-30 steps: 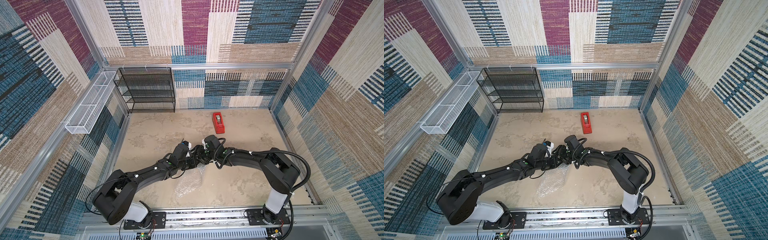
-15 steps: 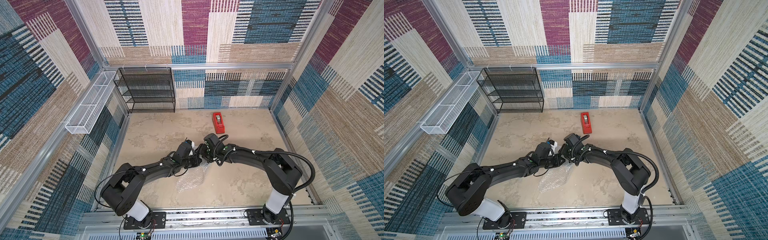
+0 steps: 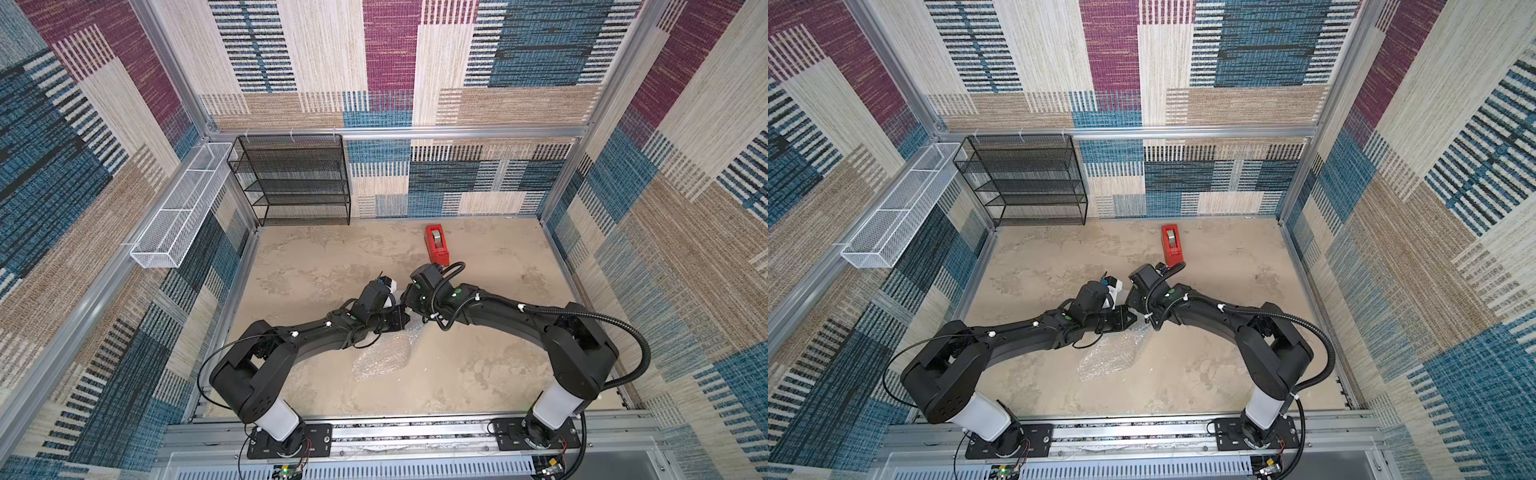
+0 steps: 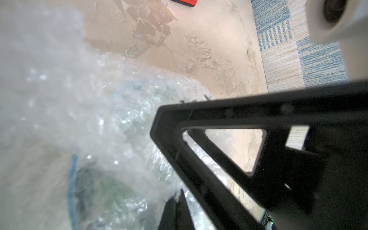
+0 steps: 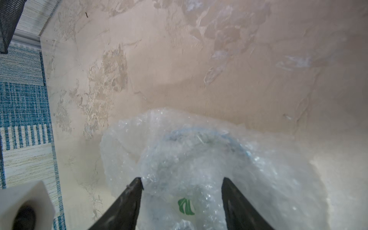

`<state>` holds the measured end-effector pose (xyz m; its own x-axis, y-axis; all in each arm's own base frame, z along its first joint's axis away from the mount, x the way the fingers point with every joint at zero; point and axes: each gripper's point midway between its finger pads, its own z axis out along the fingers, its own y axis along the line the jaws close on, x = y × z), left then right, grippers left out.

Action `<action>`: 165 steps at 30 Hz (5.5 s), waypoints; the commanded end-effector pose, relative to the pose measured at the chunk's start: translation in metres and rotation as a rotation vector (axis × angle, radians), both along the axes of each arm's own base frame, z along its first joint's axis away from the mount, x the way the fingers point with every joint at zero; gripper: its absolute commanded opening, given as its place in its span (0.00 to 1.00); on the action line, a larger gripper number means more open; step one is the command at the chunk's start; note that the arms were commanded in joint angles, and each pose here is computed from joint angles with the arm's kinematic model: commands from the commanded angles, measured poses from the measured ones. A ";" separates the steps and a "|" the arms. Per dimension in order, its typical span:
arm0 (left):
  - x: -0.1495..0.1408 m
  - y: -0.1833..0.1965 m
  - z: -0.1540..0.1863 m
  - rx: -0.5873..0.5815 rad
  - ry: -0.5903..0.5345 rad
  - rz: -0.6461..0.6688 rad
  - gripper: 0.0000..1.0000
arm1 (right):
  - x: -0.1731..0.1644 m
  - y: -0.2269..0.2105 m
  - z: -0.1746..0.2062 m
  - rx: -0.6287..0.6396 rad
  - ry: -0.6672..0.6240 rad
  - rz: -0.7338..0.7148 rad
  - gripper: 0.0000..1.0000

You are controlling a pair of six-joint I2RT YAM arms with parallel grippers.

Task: Wrap bowls in bubble wrap
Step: Wrap the bowl in bubble wrap.

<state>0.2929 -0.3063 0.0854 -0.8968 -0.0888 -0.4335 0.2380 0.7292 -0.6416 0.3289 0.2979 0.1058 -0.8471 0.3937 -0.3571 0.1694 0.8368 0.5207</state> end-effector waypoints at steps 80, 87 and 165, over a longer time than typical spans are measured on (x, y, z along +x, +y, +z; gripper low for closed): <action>0.008 -0.014 0.008 0.048 -0.022 -0.003 0.00 | -0.036 -0.056 -0.016 0.069 0.087 0.056 0.51; 0.009 -0.015 0.013 0.041 -0.031 -0.003 0.00 | -0.036 -0.046 -0.021 0.102 0.101 0.090 0.51; 0.010 -0.054 0.005 -0.007 0.058 0.000 0.00 | -0.023 -0.003 0.001 0.462 -0.123 0.197 0.62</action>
